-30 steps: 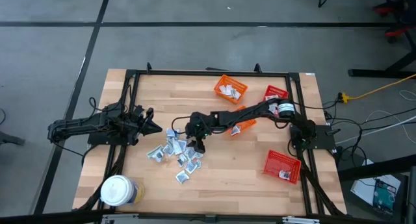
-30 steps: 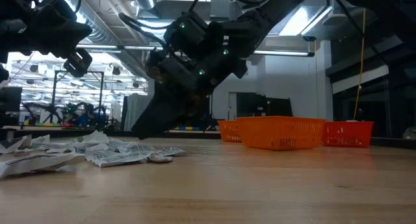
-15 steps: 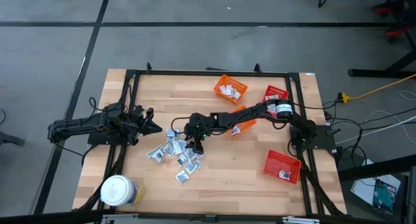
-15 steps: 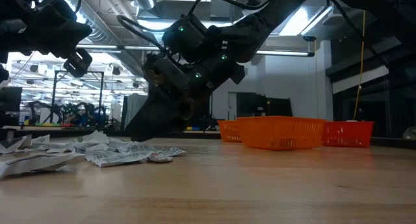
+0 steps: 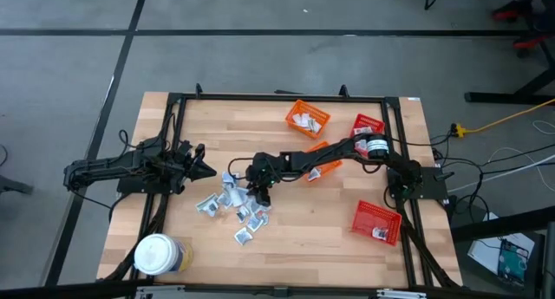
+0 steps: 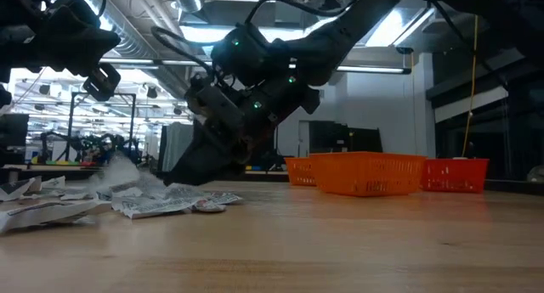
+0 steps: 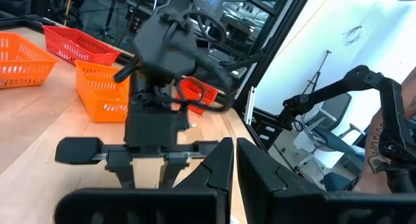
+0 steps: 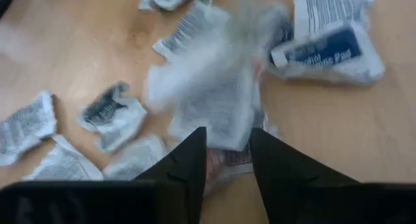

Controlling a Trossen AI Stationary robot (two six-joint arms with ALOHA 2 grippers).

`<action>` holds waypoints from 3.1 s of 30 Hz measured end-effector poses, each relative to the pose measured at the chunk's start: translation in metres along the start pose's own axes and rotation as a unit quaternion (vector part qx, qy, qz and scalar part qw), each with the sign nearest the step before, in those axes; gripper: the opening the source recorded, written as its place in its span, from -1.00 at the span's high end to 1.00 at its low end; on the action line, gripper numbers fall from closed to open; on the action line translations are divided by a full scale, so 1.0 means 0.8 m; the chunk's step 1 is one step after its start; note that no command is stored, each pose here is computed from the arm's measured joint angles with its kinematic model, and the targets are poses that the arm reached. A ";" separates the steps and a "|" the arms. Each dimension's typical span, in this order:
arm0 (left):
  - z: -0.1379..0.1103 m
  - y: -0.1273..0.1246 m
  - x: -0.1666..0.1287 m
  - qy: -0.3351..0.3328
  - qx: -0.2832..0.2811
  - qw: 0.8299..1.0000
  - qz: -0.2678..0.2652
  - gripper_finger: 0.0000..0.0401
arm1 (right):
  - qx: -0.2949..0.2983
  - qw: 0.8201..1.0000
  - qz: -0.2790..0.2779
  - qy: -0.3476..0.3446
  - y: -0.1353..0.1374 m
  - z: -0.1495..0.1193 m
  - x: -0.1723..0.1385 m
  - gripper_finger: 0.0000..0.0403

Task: Pick & Place First Aid Supplies
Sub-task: Put the orange ointment pack into the top red bin, then put the blue alcohol pad into the bottom orange bin

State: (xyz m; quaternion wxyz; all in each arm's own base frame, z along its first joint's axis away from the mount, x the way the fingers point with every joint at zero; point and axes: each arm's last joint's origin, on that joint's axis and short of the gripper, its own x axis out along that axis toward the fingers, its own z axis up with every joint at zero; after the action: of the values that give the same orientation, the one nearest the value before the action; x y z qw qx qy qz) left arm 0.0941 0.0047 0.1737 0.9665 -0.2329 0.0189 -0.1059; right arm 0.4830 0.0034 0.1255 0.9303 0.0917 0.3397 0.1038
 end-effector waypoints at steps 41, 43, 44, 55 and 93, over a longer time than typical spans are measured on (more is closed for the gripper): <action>0.000 0.000 0.000 0.000 0.000 1.000 0.000 0.92 | 0.158 0.987 0.036 -0.004 -0.040 0.006 -0.010 0.44; 0.000 0.000 0.000 0.000 0.000 1.000 0.000 0.92 | 0.171 0.984 0.046 -0.002 -0.040 0.006 -0.010 0.36; 0.000 0.000 0.000 0.000 0.000 1.000 0.000 0.92 | 0.178 0.983 0.051 0.000 -0.039 0.006 -0.010 0.34; 0.000 0.000 0.000 0.000 0.000 1.000 0.000 0.92 | 0.215 0.973 0.086 -0.002 -0.036 0.003 0.000 0.28; 0.000 0.000 0.000 0.000 0.000 1.000 0.000 0.92 | 0.132 0.990 0.041 0.013 -0.003 0.011 0.016 0.97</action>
State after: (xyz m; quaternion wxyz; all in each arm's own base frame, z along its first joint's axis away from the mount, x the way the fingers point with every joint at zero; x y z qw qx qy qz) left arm 0.0941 0.0048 0.1737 0.9665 -0.2329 0.0190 -0.1057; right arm 0.4981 0.0039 0.1236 0.9005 0.2258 0.3586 0.0975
